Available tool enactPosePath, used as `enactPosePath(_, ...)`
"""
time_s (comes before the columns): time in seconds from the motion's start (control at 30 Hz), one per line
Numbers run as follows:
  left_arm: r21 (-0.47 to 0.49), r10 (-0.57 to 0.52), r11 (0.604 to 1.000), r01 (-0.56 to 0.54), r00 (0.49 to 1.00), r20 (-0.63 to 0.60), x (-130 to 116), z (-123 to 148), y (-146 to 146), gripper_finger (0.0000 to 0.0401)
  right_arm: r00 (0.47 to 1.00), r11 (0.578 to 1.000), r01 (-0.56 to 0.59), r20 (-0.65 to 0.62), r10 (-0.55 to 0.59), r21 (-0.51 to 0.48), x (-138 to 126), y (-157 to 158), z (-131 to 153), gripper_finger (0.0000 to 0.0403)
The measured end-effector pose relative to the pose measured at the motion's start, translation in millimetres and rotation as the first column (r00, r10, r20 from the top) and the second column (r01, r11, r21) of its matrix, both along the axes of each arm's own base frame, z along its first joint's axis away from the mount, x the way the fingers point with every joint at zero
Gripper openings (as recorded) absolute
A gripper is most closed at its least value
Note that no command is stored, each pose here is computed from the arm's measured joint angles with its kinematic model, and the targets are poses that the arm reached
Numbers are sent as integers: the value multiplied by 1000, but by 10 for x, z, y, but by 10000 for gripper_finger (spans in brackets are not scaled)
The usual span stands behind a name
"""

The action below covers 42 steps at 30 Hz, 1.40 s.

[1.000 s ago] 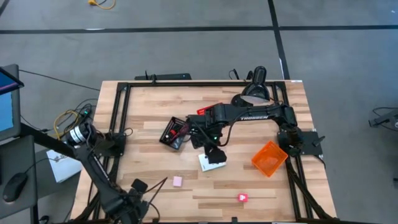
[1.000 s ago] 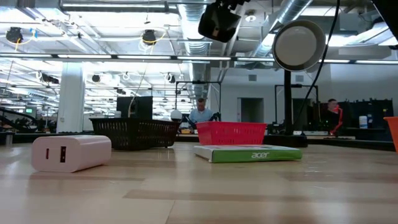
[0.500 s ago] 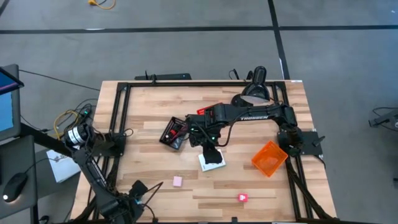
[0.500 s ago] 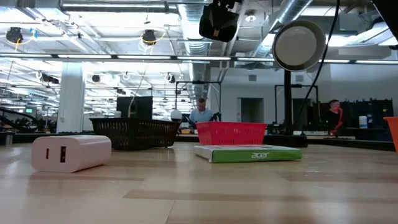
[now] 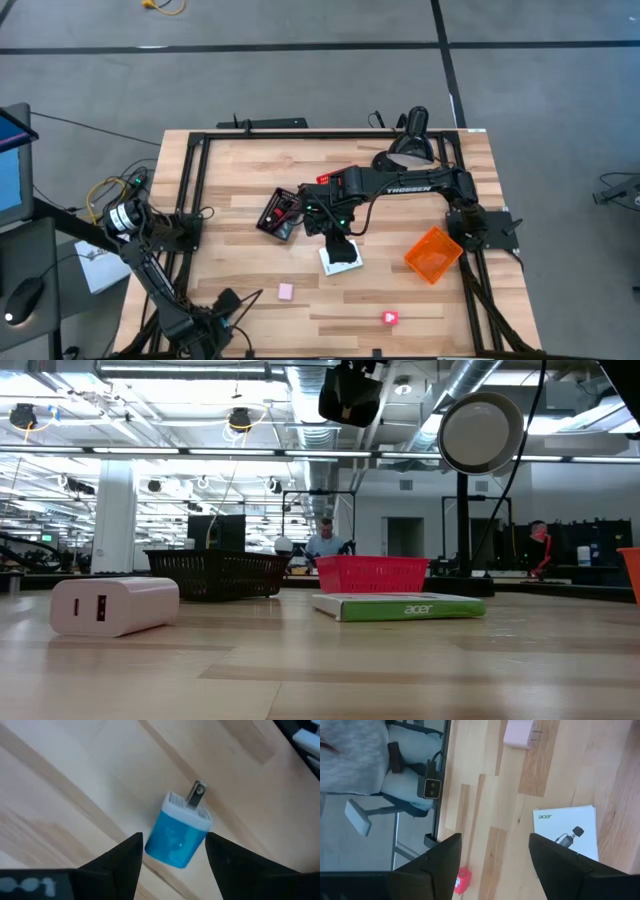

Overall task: Pick and place items into bin
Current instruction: Put the blue charger adapter into the red bin

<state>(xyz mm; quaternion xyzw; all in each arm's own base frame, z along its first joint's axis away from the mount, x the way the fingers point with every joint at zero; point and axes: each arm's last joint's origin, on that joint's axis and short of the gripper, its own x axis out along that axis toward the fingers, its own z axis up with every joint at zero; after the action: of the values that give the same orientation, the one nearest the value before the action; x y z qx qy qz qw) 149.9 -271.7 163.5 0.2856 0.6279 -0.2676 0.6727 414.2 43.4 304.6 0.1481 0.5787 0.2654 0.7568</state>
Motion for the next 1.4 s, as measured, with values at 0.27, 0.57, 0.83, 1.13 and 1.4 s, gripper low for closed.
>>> enactPosePath(0.27, 4, -20, 1000, 20, 1000, 5, -6, -54, 25, 206, 994, 995, 94, -53, -93, 19, 13, 0, 3, 225)
enactPosePath(0.57, -11, 7, 1000, -6, 999, 32, 21, -55, 14, 171, 987, 994, 112, -120, -110, 10, -34, 62, -10, 225)
enactPosePath(0.83, -72, 107, 992, -106, 994, 17, 149, -49, 40, 133, 971, 998, 49, -232, -54, -28, -180, 289, -33, 225)
enactPosePath(1.13, -46, 260, 965, -257, 963, 75, 453, -48, 257, 138, 930, 987, -120, -359, 73, -110, -496, 923, -62, 225)
enactPosePath(1.4, -68, 396, 917, -394, 918, 24, 784, -50, 560, 153, 943, 952, -143, -330, 48, -270, -895, 1608, 40, 225)
